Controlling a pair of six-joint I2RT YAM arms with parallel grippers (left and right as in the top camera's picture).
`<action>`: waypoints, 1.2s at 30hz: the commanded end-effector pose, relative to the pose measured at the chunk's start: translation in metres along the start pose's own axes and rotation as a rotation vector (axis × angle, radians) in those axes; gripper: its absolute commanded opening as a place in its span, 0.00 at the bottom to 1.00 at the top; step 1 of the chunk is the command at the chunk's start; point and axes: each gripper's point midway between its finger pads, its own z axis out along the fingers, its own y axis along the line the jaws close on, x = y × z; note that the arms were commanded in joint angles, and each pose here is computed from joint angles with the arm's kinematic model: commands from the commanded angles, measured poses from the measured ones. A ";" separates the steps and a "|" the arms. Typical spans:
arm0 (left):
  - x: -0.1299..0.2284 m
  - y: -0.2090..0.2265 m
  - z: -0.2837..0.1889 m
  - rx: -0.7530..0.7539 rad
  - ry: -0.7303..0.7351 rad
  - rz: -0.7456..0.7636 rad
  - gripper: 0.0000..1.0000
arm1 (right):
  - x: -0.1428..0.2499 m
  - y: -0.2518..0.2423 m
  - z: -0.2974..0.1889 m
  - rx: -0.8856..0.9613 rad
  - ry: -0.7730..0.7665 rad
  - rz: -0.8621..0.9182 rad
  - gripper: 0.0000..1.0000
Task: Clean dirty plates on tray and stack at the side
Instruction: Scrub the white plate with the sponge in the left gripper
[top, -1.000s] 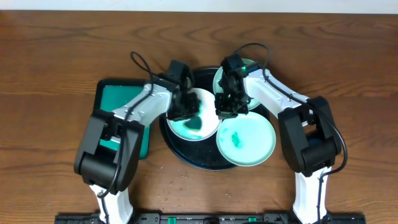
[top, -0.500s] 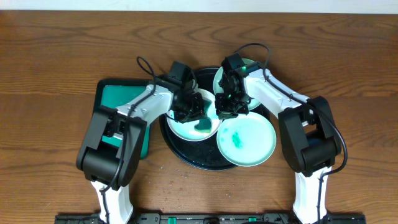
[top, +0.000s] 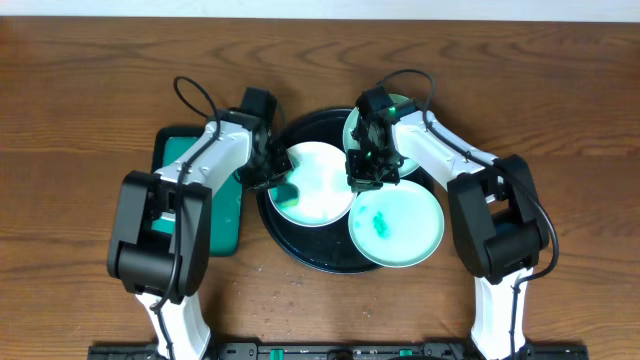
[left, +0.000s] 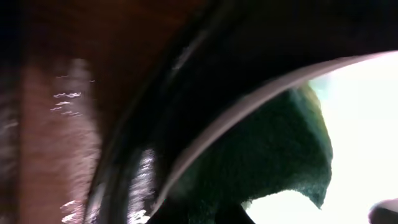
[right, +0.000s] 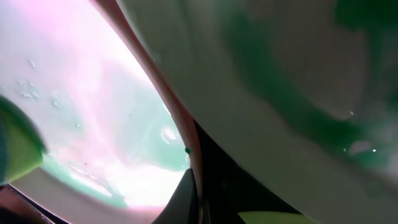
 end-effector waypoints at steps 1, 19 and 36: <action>-0.012 0.079 0.009 -0.392 -0.092 -0.030 0.07 | 0.012 -0.014 0.012 0.056 0.050 -0.004 0.01; 0.049 -0.101 0.021 0.249 0.050 0.517 0.07 | 0.017 -0.016 0.011 0.063 0.069 -0.001 0.01; 0.063 -0.040 0.022 0.023 0.167 0.431 0.07 | 0.019 -0.017 0.011 0.067 0.079 0.003 0.01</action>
